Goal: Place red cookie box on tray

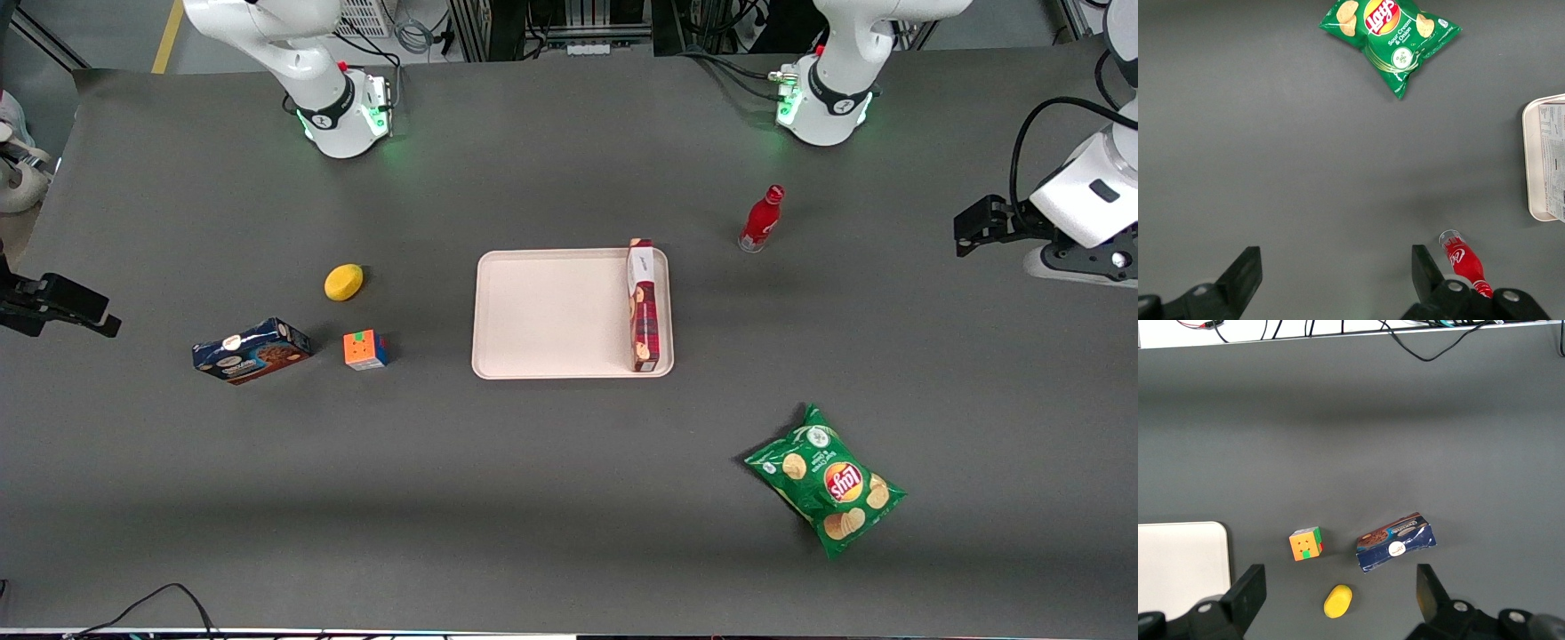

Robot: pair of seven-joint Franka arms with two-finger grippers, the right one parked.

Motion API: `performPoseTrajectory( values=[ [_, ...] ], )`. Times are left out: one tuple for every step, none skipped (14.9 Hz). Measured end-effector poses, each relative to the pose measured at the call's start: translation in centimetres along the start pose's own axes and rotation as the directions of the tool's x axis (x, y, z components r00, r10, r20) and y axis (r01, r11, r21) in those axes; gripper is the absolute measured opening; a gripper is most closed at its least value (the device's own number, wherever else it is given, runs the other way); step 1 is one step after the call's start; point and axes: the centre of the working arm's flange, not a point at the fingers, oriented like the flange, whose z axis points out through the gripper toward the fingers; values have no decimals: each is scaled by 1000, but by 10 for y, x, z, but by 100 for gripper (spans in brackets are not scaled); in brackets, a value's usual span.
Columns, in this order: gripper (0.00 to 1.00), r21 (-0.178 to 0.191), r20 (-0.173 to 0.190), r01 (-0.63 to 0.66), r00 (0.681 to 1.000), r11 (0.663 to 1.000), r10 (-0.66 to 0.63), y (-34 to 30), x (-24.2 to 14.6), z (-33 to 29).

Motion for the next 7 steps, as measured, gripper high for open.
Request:
performPoseTrajectory(
  values=[
    [100,2,-1,-3,1000,1000,3,1,0,-1],
    [100,4,-2,-7,1000,1000,7,4,0,-1],
    [100,6,-2,-12,1000,1000,12,7,0,-1],
    [100,8,-3,-16,1000,1000,16,10,1,-2],
    [100,8,-4,-19,1000,1000,19,11,1,-2],
    [100,8,-5,-18,1000,1000,18,11,1,-2],
    [100,9,-8,-15,1000,1000,15,9,2,-2]
  ],
)
